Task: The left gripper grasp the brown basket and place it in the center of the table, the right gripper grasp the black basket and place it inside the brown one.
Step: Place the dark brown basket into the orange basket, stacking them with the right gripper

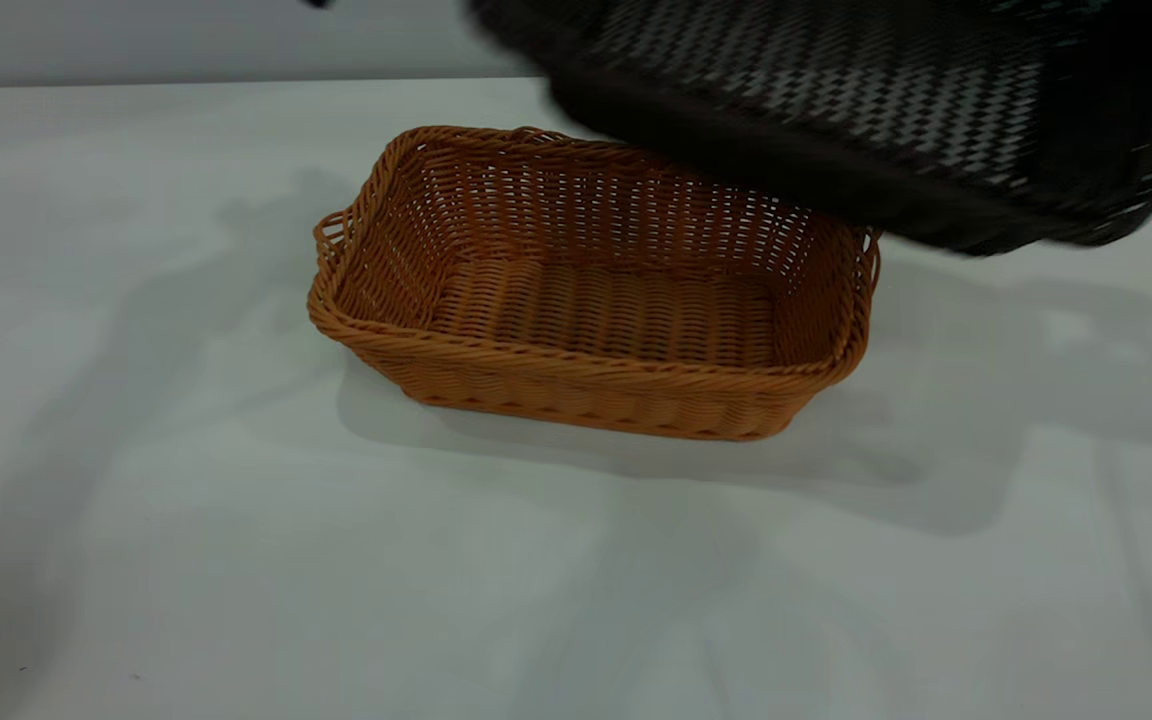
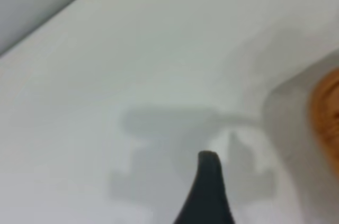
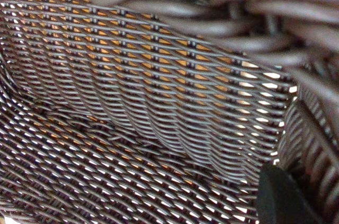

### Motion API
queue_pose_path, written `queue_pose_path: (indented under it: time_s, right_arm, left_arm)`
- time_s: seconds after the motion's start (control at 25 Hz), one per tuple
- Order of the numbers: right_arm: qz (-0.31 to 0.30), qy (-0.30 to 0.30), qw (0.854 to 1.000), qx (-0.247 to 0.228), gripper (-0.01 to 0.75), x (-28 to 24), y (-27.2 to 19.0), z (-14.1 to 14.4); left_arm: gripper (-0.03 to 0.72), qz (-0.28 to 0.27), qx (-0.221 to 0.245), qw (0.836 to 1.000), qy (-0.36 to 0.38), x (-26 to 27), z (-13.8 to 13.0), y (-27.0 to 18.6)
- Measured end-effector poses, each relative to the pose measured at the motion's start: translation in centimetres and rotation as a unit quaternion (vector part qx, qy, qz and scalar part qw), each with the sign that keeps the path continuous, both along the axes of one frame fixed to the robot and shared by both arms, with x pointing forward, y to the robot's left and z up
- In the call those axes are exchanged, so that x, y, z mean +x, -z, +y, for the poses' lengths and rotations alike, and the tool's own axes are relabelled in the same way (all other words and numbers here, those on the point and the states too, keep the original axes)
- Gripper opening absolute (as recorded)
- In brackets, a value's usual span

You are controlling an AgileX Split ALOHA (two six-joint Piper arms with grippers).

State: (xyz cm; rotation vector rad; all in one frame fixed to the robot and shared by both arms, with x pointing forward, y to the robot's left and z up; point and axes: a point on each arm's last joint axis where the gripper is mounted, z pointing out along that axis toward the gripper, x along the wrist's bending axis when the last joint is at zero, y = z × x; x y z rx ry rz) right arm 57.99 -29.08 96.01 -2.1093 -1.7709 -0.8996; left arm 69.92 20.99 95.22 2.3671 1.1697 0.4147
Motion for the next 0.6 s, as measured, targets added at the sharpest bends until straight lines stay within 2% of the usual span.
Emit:
queue_pose_path:
  time_s: [0.08, 0.24, 0.36, 0.6]
  right_arm:
    - [0.002, -0.017, 1.000, -0.006, 0.077, 0.1, 0.2, 2.3]
    - [0.013, -0.052, 0.999, -0.009, 0.077, 1.0, 1.7, 5.6]
    - [0.032, -0.079, 0.996, -0.005, 0.077, 2.2, 3.5, 7.3]
    - [0.063, -0.102, 0.993, 0.003, 0.077, 4.2, 6.2, 8.6]
  left_arm:
    - [0.549, 0.011, -0.005, 0.999, -0.032, 0.3, 2.3, 0.1]
    - [0.549, 0.027, -0.011, 0.997, -0.065, 0.3, 4.9, 0.2]
    - [0.549, 0.036, -0.014, 0.997, -0.070, 0.2, 5.4, 0.2]
    - [0.549, 0.041, -0.016, 0.997, -0.070, 0.2, 5.4, 0.3]
